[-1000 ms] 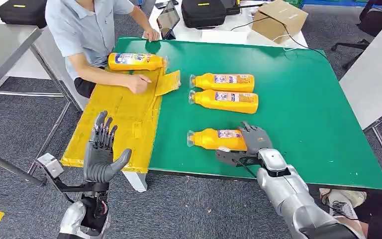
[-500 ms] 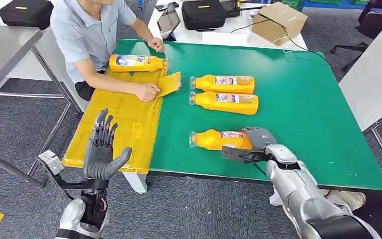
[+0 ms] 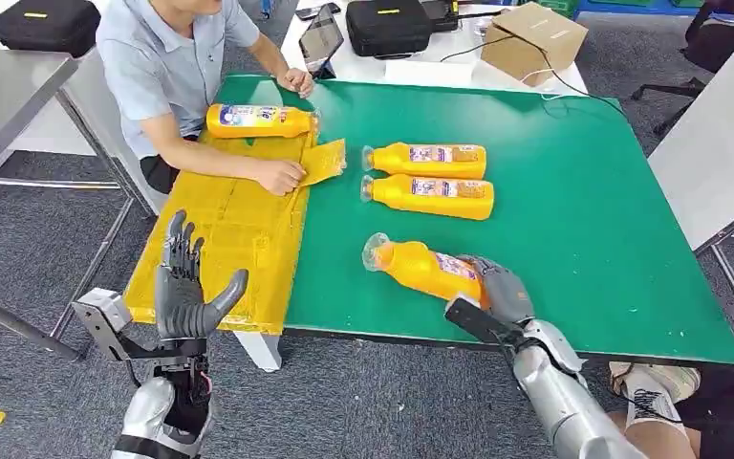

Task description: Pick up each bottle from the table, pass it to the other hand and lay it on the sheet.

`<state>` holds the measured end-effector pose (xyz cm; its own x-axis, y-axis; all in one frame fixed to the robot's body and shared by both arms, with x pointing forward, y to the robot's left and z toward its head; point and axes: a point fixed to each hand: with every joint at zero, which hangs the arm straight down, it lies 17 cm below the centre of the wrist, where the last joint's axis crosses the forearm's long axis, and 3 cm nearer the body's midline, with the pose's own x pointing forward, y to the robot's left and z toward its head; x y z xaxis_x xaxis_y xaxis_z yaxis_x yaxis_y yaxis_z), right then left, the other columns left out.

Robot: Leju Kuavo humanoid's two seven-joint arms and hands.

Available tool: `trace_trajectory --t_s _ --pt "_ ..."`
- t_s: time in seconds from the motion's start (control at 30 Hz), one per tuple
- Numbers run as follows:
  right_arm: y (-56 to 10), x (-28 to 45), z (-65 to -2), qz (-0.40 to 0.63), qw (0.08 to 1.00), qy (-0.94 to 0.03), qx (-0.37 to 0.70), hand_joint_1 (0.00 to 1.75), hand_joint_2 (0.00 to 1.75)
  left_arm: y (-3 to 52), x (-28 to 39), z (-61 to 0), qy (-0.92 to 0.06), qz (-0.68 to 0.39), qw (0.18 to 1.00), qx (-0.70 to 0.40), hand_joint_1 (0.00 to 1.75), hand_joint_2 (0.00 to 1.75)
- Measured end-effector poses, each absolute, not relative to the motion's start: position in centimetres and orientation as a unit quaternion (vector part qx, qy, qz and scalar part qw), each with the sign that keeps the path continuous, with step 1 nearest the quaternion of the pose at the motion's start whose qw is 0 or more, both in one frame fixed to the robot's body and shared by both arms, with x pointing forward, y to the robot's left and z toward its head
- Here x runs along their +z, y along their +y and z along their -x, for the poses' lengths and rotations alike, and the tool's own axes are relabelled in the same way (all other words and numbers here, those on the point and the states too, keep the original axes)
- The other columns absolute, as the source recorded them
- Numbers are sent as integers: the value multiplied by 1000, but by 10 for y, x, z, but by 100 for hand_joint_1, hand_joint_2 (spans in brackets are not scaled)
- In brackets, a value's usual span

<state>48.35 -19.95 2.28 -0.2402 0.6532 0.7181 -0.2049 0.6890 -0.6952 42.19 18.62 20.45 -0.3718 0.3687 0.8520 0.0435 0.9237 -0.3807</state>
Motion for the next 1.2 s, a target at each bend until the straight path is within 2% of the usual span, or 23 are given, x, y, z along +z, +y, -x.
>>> trace_trajectory --t_s 0.27,0.47,0.7,1.07,1.2 --pt "-173 88 -461 112 561 -786 234 175 175 177 184 -401 -817 50 564 106 0 175" --pt "-157 143 -454 80 515 -832 187 175 175 126 177 -379 -817 100 568 18 0 175" --pt "-130 161 -446 46 496 -847 189 175 175 92 175 -366 -809 149 568 -27 0 175" --pt "-45 164 -410 -21 465 -853 236 175 175 82 197 -383 -780 264 563 72 0 175" --pt "-30 161 -404 -33 463 -852 243 175 175 81 200 -384 -776 276 561 80 0 175"
